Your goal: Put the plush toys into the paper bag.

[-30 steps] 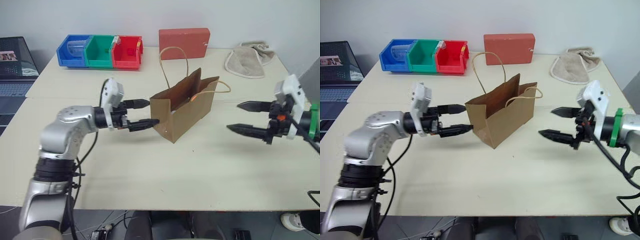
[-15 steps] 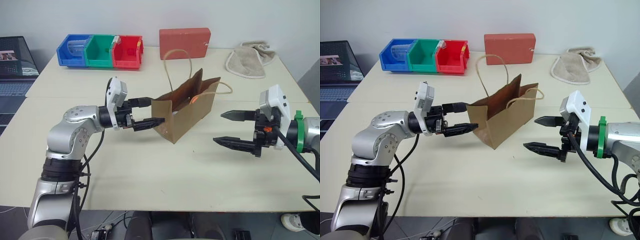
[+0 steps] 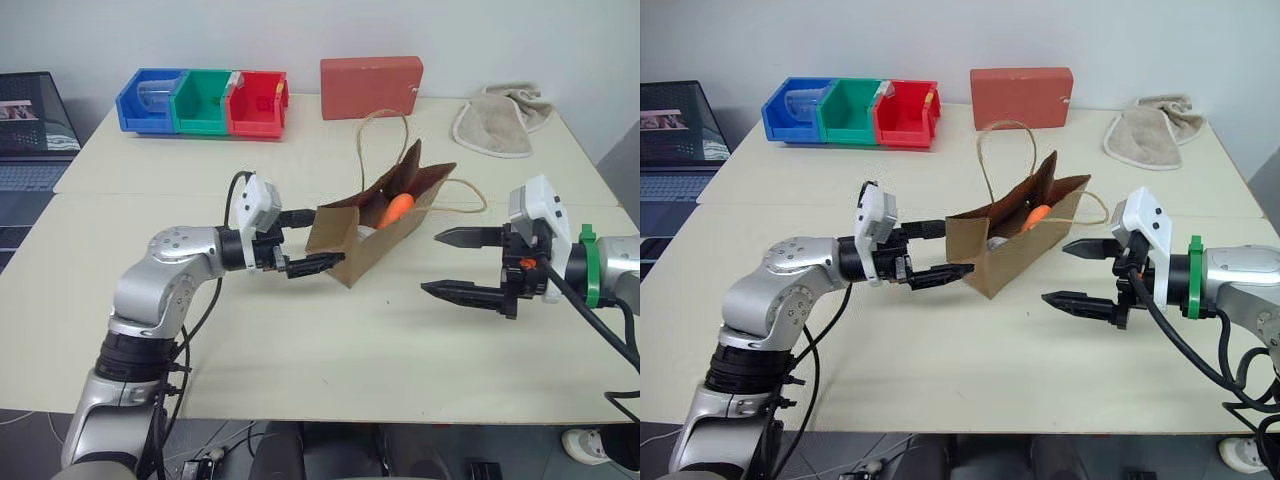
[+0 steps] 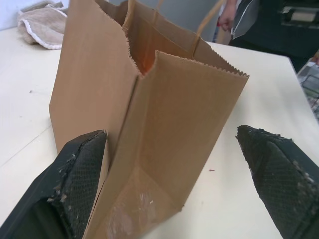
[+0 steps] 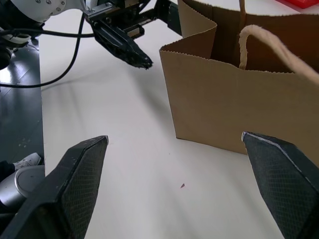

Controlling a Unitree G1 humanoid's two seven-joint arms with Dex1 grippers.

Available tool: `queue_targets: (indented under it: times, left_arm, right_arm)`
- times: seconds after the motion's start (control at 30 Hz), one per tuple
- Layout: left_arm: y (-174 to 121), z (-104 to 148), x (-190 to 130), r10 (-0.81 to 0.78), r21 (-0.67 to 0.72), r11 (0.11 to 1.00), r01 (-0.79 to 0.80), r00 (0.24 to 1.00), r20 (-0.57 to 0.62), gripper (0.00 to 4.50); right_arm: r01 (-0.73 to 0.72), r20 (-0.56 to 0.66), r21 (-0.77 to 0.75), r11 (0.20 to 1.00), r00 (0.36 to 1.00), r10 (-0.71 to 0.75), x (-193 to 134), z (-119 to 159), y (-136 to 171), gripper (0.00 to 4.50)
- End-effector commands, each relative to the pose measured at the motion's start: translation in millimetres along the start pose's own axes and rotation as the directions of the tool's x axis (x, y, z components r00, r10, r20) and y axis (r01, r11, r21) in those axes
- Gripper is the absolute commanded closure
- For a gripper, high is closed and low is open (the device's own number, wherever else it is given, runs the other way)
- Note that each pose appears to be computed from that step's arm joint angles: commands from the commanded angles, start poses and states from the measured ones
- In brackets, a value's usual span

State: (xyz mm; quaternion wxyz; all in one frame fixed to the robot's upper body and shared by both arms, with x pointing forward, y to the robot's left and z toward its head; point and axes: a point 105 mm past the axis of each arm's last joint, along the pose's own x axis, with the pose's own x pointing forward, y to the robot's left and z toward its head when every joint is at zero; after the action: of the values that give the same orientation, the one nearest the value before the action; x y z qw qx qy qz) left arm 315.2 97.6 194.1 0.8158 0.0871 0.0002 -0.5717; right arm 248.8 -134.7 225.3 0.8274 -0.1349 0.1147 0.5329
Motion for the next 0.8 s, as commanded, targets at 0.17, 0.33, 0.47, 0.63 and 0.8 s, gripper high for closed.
queue_targets:
  times: [0.17, 0.33, 0.47, 0.63, 0.8]
  left_arm:
    - [-2, 10, 4, 0.018, 0.122, 0.992, -0.021, 1.000, 0.022, 0.02]
    - [-6, 9, 6, -0.001, 0.134, 0.991, -0.001, 1.000, 0.015, 0.02]
    - [-8, 13, 2, -0.025, 0.106, 0.994, 0.022, 0.999, 0.026, 0.02]
    - [-10, 16, -3, -0.070, 0.080, 0.995, 0.067, 0.997, 0.024, 0.02]
    - [-7, 13, -3, -0.067, 0.089, 0.994, 0.067, 0.998, 0.003, 0.02]
  right_arm:
    - [-0.016, 0.024, -0.054, 0.998, 1.000, 0.018, 1, 10, 6, 0.00]
    - [-0.028, 0.028, -0.053, 0.998, 0.999, 0.030, 3, 10, 7, 0.00]
    - [-0.028, 0.033, -0.055, 0.998, 0.999, 0.030, 5, 10, 7, 0.00]
    - [-0.028, 0.038, -0.059, 0.998, 0.999, 0.030, 8, 10, 6, 0.00]
    - [0.006, 0.055, -0.084, 0.996, 0.998, -0.001, 20, 10, 1, 0.00]
